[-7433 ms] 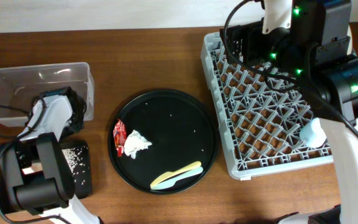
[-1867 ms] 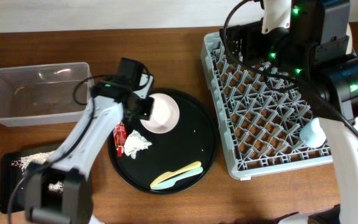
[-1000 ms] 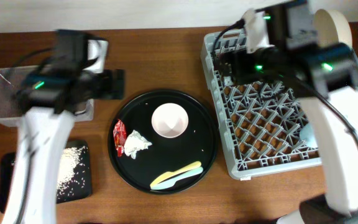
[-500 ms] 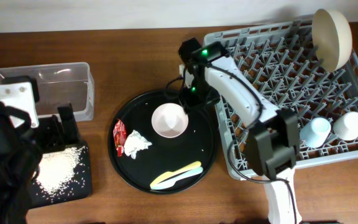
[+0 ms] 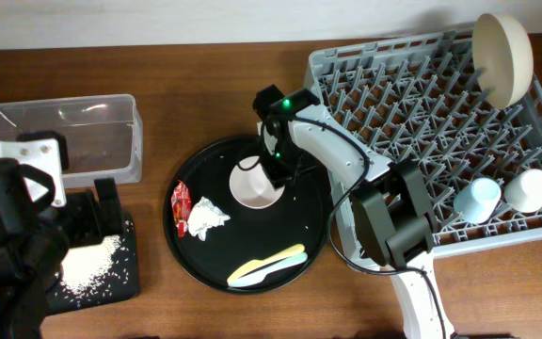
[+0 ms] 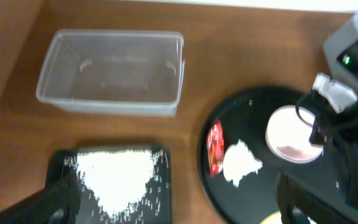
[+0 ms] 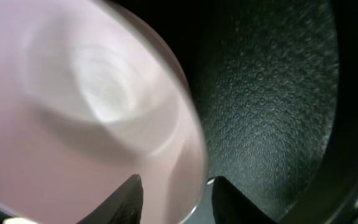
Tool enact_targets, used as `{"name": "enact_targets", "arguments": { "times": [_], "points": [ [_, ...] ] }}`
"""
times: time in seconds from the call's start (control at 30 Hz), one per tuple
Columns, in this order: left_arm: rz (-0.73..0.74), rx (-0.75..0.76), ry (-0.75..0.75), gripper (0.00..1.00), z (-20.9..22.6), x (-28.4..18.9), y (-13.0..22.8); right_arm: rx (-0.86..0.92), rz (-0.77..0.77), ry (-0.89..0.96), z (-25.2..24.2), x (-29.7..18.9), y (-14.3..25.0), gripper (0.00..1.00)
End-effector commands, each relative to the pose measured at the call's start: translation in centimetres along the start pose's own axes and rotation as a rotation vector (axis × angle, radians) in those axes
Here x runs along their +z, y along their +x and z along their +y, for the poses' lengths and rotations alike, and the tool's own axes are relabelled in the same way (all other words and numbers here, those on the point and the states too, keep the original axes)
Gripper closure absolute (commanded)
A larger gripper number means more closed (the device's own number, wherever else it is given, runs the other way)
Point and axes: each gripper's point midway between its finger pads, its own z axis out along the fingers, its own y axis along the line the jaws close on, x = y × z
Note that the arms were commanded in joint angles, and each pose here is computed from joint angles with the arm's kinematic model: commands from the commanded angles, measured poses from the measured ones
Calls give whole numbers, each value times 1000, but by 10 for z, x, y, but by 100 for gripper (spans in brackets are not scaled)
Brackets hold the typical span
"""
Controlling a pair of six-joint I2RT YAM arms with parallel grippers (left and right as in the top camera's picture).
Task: Sort waste into correct bins and load items into the dishwasher rack
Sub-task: 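Grasp the pink bowl on the round tray with the right gripper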
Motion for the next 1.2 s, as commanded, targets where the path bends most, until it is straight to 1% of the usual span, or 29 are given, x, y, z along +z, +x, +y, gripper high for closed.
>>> {"name": "enact_targets", "arguments": {
  "times": [0.0, 0.1, 0.17, 0.23, 0.37, 0.47, 0.57, 0.63, 0.8, 0.87, 0.93, 1.03, 1.07, 1.17],
  "points": [
    [54, -7, -12, 1, 3, -2, 14, 17, 4, 4, -1, 6, 0, 62],
    [105, -4, -13, 1, 3, -3, 26, 20, 1, 20, -5, 5, -1, 75],
    [135, -1, -14, 1, 3, -4, 34, 20, -11, 72, -14, 3, -3, 82],
    [153, -1, -14, 1, 3, -5, 38, 18, -34, 127, -22, -4, -7, 84],
    [171, 1, -14, 1, 3, -6, 43, 14, -72, 127, -19, -20, -14, 87],
    [172, 1, -14, 1, 3, -6, 43, 11, -100, 136, -18, -36, -17, 96],
    [172, 1, -14, 1, 3, -6, 43, 10, -147, 180, -22, -58, -22, 96],
    [171, 1, -14, 1, 3, -6, 43, 9, -214, 220, -25, -86, -28, 96],
    [172, 1, -14, 1, 3, -6, 43, -54, -456, 367, -29, -184, -45, 96],
    [172, 1, -15, 1, 3, -6, 43, -42, -559, 466, -33, -224, -47, 96],
    [172, 1, -14, 1, 3, -6, 43, 8, -646, 632, -49, -263, -46, 96],
    [172, 1, -14, 1, 3, -6, 43, 100, -691, 836, -79, -295, -39, 96],
    [172, 1, -15, 1, 3, -6, 43, 163, -693, 919, -98, -305, -34, 96],
    [172, 1, -15, 1, 3, -6, 43, 269, -672, 1011, -139, -315, -25, 96]
  ]
}}
